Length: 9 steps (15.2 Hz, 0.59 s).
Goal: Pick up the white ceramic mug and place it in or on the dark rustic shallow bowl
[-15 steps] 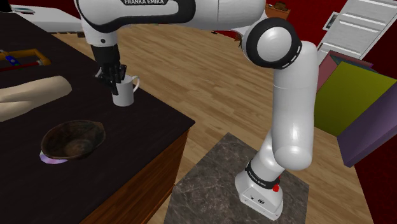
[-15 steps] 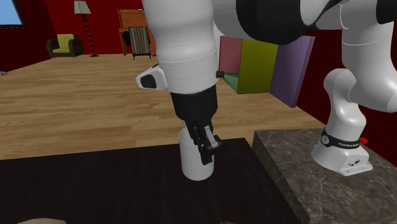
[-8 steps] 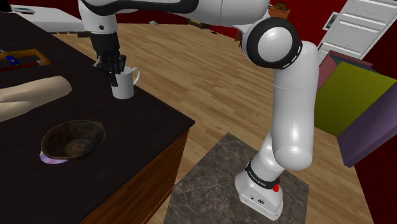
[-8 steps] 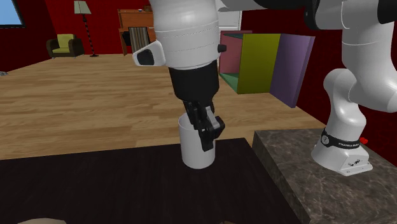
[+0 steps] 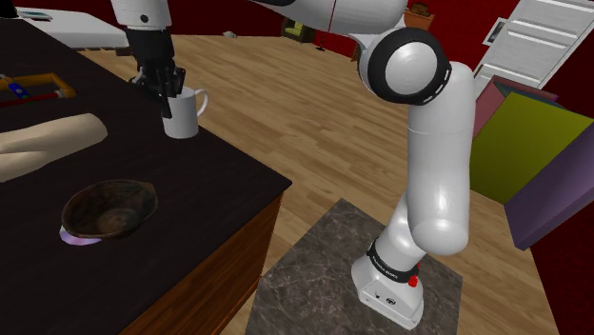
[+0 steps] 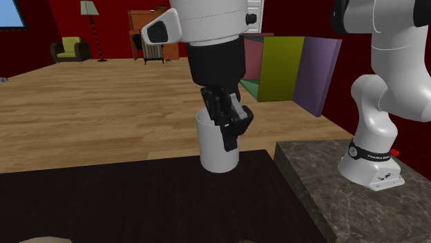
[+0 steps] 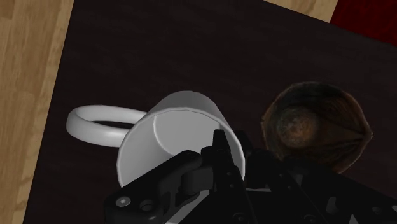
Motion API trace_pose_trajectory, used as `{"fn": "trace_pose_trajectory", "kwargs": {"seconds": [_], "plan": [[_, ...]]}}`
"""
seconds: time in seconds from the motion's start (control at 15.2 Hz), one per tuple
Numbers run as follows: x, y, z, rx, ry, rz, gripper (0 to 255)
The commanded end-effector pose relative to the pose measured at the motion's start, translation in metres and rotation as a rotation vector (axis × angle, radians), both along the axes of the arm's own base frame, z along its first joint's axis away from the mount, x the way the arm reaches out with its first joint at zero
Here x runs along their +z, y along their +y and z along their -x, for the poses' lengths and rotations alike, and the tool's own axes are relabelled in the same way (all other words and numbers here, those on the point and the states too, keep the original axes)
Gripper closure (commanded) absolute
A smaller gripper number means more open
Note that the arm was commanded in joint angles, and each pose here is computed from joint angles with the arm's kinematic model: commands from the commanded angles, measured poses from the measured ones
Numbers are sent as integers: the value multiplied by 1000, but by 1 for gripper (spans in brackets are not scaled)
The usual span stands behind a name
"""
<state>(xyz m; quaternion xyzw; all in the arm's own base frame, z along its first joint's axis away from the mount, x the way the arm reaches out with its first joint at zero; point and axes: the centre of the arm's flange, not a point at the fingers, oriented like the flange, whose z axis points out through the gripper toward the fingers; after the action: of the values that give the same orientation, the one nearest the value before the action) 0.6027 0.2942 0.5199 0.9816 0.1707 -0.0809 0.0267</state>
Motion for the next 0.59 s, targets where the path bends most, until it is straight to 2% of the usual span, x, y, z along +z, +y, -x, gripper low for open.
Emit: {"fn": "trace_pose_trajectory", "kwargs": {"seconds": [0.0,0.53], "plan": [[4,24,8,0,0,0,255],[17,120,49,0,0,0,255]]}}
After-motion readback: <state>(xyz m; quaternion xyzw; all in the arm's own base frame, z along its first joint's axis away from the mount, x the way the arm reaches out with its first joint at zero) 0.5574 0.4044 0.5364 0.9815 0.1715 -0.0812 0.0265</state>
